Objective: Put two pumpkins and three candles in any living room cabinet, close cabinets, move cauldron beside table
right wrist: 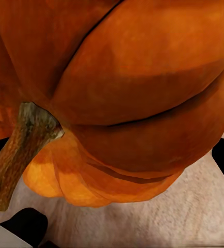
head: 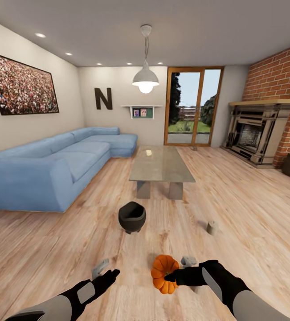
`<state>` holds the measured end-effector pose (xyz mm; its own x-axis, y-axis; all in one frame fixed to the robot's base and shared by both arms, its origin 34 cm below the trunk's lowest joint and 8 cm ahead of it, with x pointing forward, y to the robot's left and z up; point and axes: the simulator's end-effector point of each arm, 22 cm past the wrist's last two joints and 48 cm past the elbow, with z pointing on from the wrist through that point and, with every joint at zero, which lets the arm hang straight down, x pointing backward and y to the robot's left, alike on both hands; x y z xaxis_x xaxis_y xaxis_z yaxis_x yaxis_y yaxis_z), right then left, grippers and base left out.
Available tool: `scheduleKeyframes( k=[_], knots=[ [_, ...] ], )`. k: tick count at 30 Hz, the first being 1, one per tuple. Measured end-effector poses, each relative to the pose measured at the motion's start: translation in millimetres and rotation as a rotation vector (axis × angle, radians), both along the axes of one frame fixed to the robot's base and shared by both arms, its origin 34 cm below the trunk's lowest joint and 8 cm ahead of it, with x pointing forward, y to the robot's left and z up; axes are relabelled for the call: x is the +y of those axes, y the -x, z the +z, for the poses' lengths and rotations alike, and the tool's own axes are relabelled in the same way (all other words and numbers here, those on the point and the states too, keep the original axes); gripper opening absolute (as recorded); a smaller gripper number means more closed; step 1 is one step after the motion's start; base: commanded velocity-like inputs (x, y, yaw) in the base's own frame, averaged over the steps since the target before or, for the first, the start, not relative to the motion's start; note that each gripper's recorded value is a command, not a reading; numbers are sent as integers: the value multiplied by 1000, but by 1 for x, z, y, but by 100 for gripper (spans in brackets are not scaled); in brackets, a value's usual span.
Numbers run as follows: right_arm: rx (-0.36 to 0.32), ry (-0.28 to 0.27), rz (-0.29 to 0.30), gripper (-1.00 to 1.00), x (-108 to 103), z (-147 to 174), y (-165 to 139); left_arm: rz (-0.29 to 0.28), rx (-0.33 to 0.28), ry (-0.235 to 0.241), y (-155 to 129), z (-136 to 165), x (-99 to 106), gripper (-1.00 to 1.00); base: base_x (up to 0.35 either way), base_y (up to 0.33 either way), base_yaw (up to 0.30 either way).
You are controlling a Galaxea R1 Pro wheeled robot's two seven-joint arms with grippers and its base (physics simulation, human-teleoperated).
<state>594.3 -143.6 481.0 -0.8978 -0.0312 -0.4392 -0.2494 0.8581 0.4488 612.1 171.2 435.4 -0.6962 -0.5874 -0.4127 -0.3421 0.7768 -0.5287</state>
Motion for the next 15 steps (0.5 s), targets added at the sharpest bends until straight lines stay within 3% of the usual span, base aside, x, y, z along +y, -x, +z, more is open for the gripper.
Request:
scheduleKeyframes(
  k=[4, 15],
  knots=[
    [1, 0, 0, -100, -1, -1, 0, 0, 2, 0, 0, -1, 0, 100, 46, 175, -276],
    [1, 2, -2, -100, -6, -1, 0, 0, 3, 0, 1, -1, 0, 100, 53, 276, -296]
  ],
)
